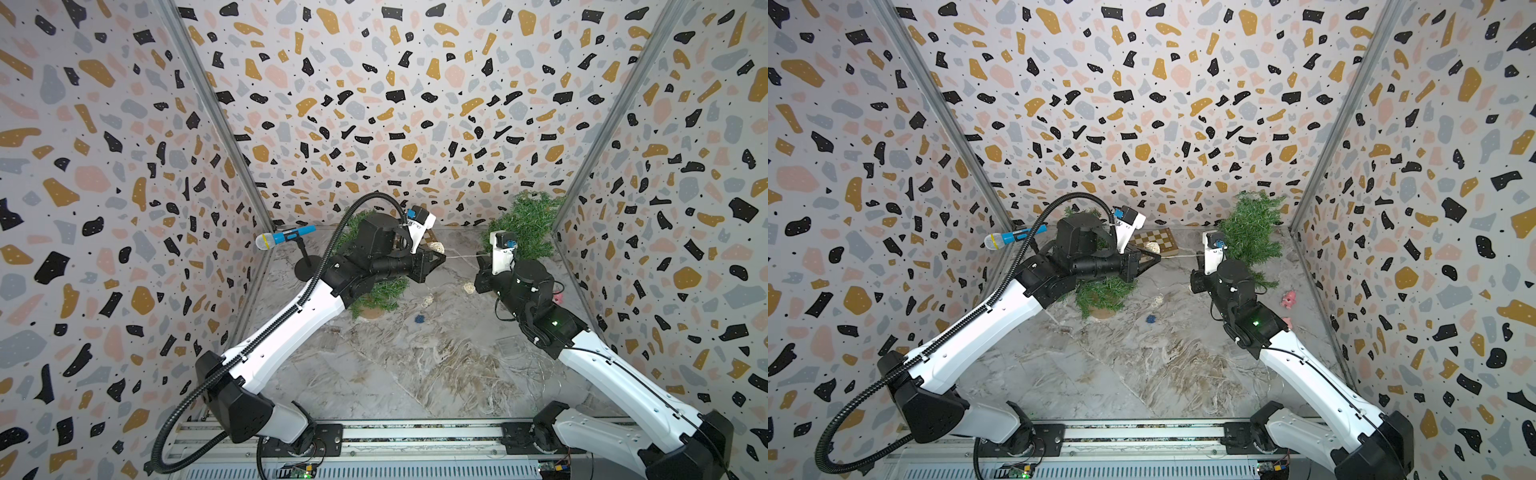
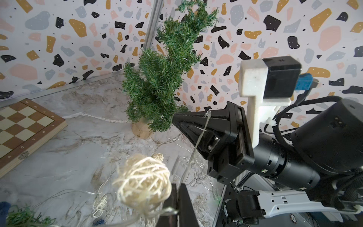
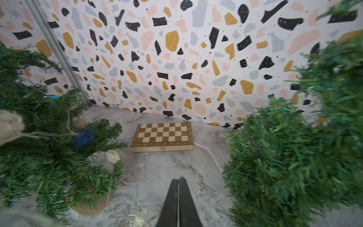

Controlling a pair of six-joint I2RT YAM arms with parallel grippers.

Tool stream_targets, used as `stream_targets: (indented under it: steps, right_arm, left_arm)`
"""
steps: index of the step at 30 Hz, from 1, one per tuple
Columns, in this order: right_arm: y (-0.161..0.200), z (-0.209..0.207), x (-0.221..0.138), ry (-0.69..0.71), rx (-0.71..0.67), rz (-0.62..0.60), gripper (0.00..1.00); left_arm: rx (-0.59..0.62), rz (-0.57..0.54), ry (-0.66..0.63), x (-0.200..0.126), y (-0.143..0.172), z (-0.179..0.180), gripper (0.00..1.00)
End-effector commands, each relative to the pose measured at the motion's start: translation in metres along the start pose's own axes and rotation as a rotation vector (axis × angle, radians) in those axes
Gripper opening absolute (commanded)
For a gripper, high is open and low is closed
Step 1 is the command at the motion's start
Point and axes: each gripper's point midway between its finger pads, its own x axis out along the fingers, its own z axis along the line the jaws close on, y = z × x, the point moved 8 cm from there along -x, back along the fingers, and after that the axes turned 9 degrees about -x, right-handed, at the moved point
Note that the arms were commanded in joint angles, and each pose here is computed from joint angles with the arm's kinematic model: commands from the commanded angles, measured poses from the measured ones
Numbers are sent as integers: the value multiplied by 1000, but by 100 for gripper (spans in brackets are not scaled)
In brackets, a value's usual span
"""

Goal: Wrap string light around the christmas tree
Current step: Wrap the light string around the Christmas tree.

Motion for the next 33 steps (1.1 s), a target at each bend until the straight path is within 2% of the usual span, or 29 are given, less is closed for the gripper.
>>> stream_targets:
  steps: [1,5,11,14,18,23,30,33]
  right_arm:
    - [17,16,15,-151,52,53,9]
    - [39,23,29,-198,75,92,16]
    - [62,27,25,-238,81,149,46]
    - [75,27,20,-239,101,189,54]
    - [87,31,6,-235,135,216,56]
    - [87,42,-15,-180,125,167,55]
    - [87,52,-15,-164,128,162,58]
    - [88,56,-17,-214,126,140,59]
  left_arm:
    - [19,-28,-18,-6,-2,3,0]
    - [16,-9,-34,-3,2,7,0]
    - [24,-8,-33,-3,1,7,0]
    - [22,-3,-27,-1,1,7,0]
    - [17,5,-26,4,1,9,0]
    - [10,8,-28,9,1,12,0]
    - [5,17,-61,18,3,21,0]
    - [6,32,-91,23,7,28,0]
